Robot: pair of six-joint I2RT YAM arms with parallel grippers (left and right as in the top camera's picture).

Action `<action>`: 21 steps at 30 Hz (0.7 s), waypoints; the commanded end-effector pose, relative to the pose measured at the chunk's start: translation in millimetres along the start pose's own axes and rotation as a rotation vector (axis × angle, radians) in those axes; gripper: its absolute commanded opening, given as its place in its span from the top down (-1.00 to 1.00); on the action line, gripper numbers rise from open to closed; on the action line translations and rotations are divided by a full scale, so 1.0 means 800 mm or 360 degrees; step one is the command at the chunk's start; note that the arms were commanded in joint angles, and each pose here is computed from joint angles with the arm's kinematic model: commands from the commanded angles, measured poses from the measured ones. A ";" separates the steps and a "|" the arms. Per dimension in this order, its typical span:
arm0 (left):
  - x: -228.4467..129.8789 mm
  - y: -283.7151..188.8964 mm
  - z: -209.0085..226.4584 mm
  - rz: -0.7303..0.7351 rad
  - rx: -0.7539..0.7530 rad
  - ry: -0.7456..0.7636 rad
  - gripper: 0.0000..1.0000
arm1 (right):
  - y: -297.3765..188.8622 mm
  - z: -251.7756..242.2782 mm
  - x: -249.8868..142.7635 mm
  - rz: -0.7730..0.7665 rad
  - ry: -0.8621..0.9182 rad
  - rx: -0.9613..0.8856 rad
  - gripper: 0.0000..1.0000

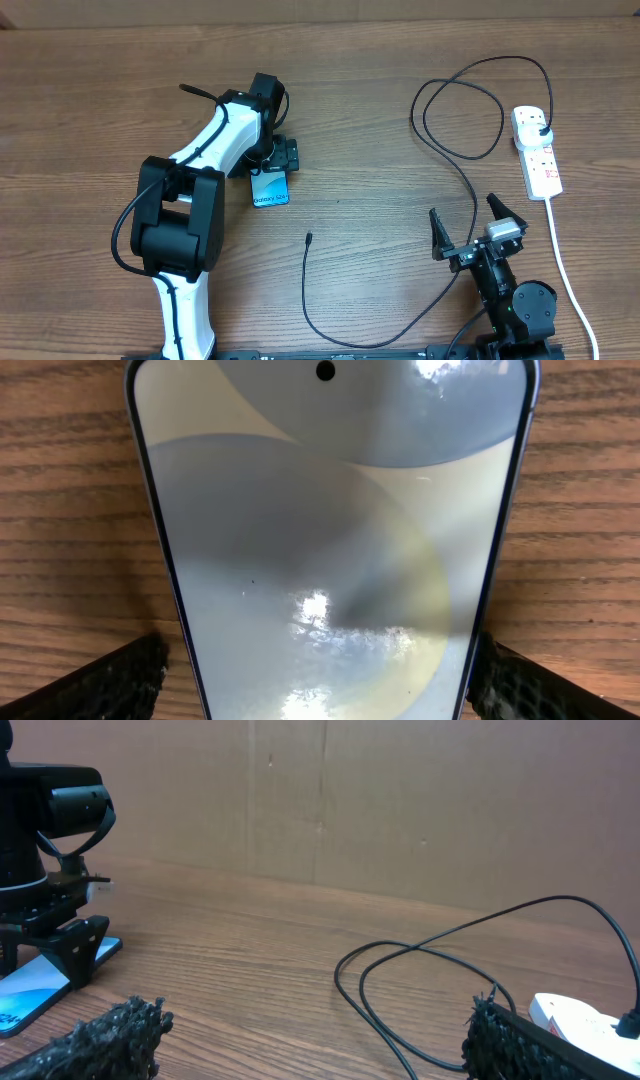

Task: Plug charger to phone and switch on socket
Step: 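Close the left gripper on the phone's top edge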

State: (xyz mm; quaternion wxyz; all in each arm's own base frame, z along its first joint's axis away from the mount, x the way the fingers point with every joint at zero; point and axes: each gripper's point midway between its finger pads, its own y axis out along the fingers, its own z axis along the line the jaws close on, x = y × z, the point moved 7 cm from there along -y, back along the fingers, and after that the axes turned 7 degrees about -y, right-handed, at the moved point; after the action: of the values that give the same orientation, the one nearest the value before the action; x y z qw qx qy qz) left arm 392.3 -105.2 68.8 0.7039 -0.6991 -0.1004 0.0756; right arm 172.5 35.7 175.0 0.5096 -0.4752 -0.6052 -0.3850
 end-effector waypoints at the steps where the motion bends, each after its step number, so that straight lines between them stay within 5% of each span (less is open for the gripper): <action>1: -0.017 0.025 0.008 0.0102 0.0069 -0.0016 -1.00 | 0.000 0.001 -0.003 -0.0004 -0.0007 -0.0003 -1.00; 10: -0.018 0.025 0.002 0.0124 -0.0001 -0.0019 -0.91 | 0.000 0.001 -0.003 -0.0004 -0.0007 -0.0003 -1.00; 16: -0.018 0.025 0.002 0.0132 -0.0009 -0.0020 -0.51 | 0.000 0.001 -0.003 -0.0004 -0.0007 -0.0003 -1.00; 21: -0.018 0.025 0.002 0.0132 -0.0009 -0.0020 -0.61 | 0.000 0.001 -0.003 -0.0004 -0.0007 -0.0003 -1.00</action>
State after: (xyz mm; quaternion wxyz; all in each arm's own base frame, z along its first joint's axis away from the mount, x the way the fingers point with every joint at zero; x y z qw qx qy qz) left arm 391.9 -105.4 69.5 0.7028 -0.7003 -0.1003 0.0756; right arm 172.5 35.6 175.0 0.5095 -0.4753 -0.6051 -0.3851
